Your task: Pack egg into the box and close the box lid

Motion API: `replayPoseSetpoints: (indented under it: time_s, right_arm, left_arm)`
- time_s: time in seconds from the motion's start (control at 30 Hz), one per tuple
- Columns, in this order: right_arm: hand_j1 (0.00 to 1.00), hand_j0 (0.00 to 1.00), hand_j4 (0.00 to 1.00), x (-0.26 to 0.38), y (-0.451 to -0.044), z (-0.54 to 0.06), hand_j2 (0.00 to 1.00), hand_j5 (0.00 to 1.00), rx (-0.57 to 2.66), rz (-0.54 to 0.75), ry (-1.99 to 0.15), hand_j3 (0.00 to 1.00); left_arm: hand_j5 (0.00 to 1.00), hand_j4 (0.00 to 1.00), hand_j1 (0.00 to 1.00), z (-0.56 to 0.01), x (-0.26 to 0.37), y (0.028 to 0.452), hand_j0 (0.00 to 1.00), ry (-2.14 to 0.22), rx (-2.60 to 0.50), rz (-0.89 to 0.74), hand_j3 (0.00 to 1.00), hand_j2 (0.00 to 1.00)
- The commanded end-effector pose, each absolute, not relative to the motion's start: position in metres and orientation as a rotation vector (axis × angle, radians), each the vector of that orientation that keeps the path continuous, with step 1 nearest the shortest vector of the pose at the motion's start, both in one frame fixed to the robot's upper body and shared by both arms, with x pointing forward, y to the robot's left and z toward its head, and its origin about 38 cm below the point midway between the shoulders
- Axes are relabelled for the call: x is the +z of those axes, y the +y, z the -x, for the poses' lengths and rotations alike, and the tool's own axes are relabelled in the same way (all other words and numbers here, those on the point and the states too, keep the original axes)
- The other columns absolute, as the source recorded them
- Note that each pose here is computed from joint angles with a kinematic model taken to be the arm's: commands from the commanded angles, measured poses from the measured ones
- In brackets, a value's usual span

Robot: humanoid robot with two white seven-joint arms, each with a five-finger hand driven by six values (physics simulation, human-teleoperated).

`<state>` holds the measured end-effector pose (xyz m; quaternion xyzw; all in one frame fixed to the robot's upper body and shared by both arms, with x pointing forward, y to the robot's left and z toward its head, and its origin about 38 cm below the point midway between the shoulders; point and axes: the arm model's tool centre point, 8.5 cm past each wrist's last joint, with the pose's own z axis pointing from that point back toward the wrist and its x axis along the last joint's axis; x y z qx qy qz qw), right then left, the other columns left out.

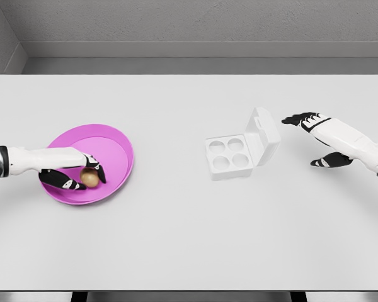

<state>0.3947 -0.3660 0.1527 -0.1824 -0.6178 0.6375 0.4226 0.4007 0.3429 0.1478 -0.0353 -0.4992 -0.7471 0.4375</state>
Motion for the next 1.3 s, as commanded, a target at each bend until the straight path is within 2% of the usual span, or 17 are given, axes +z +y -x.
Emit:
replayPoseSetpoints:
  time_s: [0.0, 0.4, 0.57, 0.63, 1.27]
  right_arm:
    - [1.0, 1.0, 1.0, 0.154, -0.367, -0.395, 1.0, 1.0, 1.59, 0.456, -1.551, 1.0]
    - [1.0, 1.0, 1.0, 0.154, -0.367, -0.395, 1.0, 1.0, 1.59, 0.457, -1.55, 1.0]
    - [1.0, 1.0, 1.0, 0.154, -0.367, -0.395, 1.0, 1.0, 1.59, 0.457, -1.55, 1.0]
    - [1.0, 1.0, 1.0, 0.154, -0.367, -0.395, 1.0, 1.0, 1.59, 0.457, -1.55, 1.0]
    - [1.0, 1.0, 1.0, 0.154, -0.367, -0.395, 1.0, 1.0, 1.59, 0.456, -1.551, 1.0]
  left_arm:
    - [0.51, 0.51, 0.51, -0.401, 0.149, 0.344, 0.51, -1.243, -1.851, 0.085, 0.51, 0.51]
    - [0.43, 0.43, 0.43, -0.404, 0.158, 0.343, 0.43, -1.263, -1.855, 0.072, 0.43, 0.43]
    - [0.42, 0.42, 0.42, -0.406, 0.161, 0.343, 0.42, -1.273, -1.854, 0.064, 0.42, 0.42]
    - [0.38, 0.38, 0.38, -0.406, 0.162, 0.343, 0.38, -1.278, -1.851, 0.064, 0.38, 0.38]
    - [0.38, 0.38, 0.38, -0.416, 0.178, 0.326, 0.38, -1.366, -1.837, 0.068, 0.38, 0.38]
